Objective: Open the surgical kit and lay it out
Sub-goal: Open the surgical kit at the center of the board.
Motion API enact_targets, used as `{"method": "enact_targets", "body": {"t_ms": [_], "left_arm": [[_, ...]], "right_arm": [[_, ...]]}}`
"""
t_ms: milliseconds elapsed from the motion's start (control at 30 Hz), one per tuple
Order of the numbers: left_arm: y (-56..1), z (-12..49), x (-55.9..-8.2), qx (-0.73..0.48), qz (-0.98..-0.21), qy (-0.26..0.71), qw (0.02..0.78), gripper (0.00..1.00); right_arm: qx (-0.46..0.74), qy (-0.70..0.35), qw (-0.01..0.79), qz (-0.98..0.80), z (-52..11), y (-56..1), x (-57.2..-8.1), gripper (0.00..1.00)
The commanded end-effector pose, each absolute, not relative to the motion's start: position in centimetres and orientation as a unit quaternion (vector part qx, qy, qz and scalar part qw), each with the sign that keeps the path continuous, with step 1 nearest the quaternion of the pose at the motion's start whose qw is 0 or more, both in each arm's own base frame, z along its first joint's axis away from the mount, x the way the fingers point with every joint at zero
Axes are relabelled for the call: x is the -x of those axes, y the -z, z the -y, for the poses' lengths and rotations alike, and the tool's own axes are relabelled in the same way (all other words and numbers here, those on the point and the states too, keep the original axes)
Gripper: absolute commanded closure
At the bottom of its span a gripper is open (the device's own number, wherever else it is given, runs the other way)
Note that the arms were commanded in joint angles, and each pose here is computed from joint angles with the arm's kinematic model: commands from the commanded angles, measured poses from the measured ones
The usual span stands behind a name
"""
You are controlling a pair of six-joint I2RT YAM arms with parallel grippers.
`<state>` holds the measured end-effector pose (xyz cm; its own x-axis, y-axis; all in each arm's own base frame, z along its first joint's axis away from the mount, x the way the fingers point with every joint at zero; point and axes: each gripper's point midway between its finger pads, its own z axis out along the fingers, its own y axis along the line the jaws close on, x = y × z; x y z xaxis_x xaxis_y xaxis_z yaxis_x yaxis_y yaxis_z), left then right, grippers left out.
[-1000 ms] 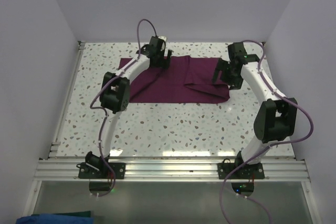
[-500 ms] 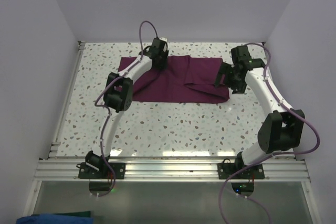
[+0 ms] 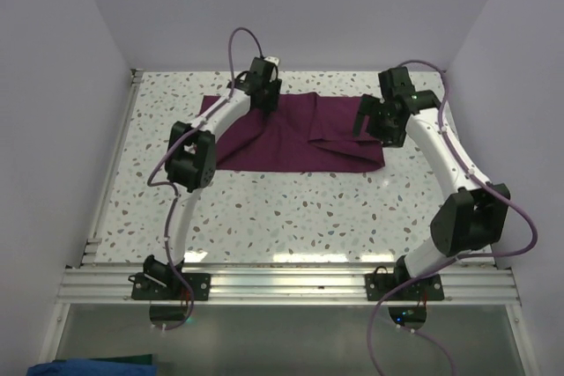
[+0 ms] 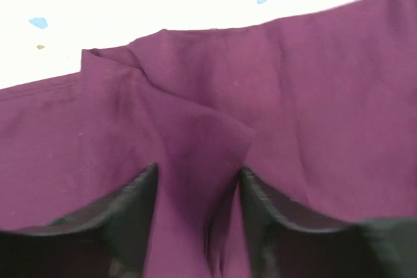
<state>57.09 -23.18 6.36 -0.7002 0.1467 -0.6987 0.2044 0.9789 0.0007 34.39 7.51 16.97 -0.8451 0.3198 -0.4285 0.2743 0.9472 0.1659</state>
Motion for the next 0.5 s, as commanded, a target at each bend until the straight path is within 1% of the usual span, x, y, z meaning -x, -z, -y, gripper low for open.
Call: {"method": "enact_targets", "body": {"t_ms": [0, 67, 133, 167, 200, 233, 300, 333, 367, 467], "left_arm": [[-14.4, 23.5, -56.8, -0.109, -0.892, 0.076, 0.431, 0.41], [-14.3, 23.4, -56.4, -0.111, -0.894, 0.078, 0.427, 0.4], [-14.0, 23.2, -55.8, -0.112, -0.899, 0.075, 0.417, 0.4], [-13.8, 23.1, -55.5, -0.113, -0.902, 0.075, 0.411, 0.41], [-13.5, 23.1, -55.2, -0.114, -0.904, 0.074, 0.405, 0.44], [-13.2, 23.0, -55.0, -0.114, -0.906, 0.075, 0.401, 0.45], [-12.5, 23.0, -54.5, -0.116, -0.909, 0.078, 0.393, 0.48], [-12.2, 23.0, -54.4, -0.116, -0.91, 0.079, 0.39, 0.48], [-11.6, 23.3, -54.3, -0.119, -0.912, 0.083, 0.383, 0.48], [-11.2, 23.8, -54.5, -0.126, -0.912, 0.086, 0.38, 0.43]], "right_arm": [[-0.14, -0.084, 0.28, -0.946, -9.7, -20.4, -37.5, 0.12], [-0.132, -0.105, 0.297, -0.94, -11.1, -21.5, -38.9, 0.12], [-0.12, -0.118, 0.291, -0.942, -12.9, -20.9, -40.2, 0.11], [-0.114, -0.127, 0.308, -0.936, -13.7, -22.1, -41.3, 0.11], [-0.102, -0.127, 0.307, -0.938, -15.0, -21.9, -41.8, 0.11], [-0.1, -0.112, 0.294, -0.944, -15.4, -20.3, -42.8, 0.11], [-0.091, -0.105, 0.297, -0.945, -16.6, -20.5, -44.4, 0.12], [-0.092, -0.089, 0.274, -0.953, -16.9, -18.0, -45.2, 0.12], [-0.096, -0.091, 0.278, -0.951, -17.2, -18.6, -46.1, 0.12], [-0.104, -0.079, 0.261, -0.956, -17.5, -16.7, -47.7, 0.12]]}}
